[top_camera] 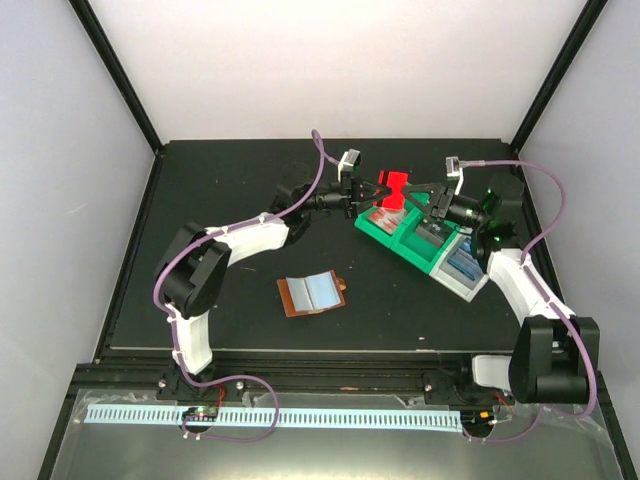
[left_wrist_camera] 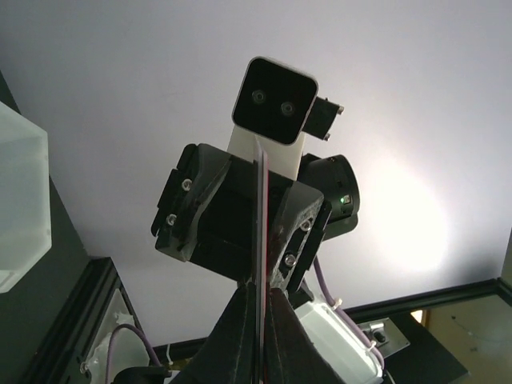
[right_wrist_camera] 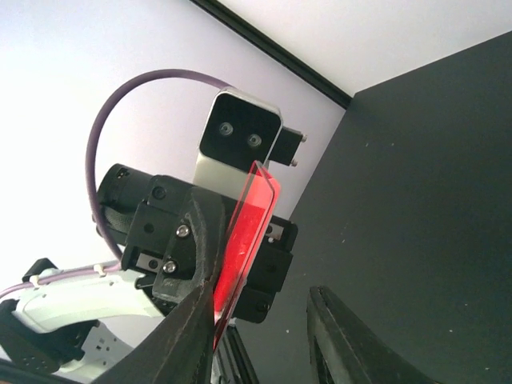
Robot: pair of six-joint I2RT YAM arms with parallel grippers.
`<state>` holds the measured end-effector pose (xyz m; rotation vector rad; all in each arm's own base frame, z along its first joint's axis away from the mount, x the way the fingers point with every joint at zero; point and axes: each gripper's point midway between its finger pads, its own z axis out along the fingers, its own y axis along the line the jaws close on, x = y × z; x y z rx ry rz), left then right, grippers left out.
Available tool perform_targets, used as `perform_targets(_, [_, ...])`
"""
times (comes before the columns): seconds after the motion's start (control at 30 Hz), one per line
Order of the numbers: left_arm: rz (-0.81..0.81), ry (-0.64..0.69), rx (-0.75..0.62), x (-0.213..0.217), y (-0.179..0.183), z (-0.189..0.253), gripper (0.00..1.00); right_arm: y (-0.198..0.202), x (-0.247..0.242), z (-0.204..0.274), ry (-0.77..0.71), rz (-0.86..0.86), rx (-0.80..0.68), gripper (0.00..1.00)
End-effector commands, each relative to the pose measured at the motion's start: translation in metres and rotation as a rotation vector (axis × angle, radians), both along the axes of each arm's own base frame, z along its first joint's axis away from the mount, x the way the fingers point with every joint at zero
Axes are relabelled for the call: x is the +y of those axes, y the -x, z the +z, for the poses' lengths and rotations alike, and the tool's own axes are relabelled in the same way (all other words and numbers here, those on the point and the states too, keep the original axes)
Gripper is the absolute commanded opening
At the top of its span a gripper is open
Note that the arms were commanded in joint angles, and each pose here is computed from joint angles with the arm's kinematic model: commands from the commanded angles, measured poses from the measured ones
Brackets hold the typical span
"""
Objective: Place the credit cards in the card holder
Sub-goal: Pick up the credit card from the storage box.
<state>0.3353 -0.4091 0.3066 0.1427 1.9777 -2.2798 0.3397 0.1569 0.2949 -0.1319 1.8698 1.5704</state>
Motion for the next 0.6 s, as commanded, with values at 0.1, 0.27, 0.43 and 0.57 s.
perform_targets(0.1, [0.035,0.124,-0.128,0.0174,0.0091,0.0570,0.01,0.0187,0.0062,0.0044,-0.023,0.055,-0.019,0.34])
perform_targets(0.27, [0.038,0.132,-0.137,0.0191,0.0106,0.0604,0.02,0.0215,0.0062,0.0034,-0.024,0.050,-0.017,0.35])
perform_targets(0.43, [0.031,0.143,-0.139,0.0208,0.0134,0.0628,0.02,0.0233,0.0064,0.0045,-0.027,0.050,-0.018,0.35])
perform_targets(0.57, [0.026,0.149,-0.144,0.0217,0.0153,0.0639,0.02,0.0216,0.0051,0.0046,-0.035,0.032,-0.005,0.34])
